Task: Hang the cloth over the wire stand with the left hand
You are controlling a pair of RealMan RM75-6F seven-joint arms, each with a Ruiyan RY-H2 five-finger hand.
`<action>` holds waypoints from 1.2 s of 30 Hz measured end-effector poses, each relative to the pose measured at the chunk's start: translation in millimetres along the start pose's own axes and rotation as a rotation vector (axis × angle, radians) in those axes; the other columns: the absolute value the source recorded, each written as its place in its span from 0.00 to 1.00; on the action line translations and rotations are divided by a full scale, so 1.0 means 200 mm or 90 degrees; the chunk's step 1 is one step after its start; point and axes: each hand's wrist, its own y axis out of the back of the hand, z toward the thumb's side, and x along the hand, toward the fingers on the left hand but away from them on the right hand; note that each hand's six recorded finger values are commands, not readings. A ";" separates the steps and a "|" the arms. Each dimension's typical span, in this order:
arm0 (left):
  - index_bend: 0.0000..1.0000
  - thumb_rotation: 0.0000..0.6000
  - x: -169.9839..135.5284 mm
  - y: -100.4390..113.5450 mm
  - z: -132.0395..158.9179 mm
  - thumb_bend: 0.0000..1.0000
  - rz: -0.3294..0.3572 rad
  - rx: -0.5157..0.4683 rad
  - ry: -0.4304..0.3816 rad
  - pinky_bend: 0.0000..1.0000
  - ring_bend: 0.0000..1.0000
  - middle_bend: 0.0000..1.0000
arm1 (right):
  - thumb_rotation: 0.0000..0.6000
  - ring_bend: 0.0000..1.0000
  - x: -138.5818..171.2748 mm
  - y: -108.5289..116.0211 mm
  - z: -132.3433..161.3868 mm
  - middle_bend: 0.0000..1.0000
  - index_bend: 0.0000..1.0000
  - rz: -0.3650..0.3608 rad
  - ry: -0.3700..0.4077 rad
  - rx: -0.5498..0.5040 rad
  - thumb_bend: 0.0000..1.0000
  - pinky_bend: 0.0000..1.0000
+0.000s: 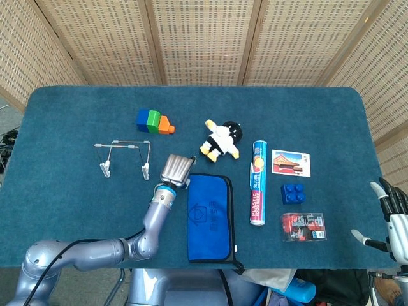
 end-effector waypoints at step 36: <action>0.39 1.00 0.06 -0.03 0.07 0.36 -0.081 -0.103 0.042 0.98 0.86 0.89 | 1.00 0.00 -0.02 -0.04 -0.01 0.00 0.01 0.023 -0.005 0.002 0.00 0.00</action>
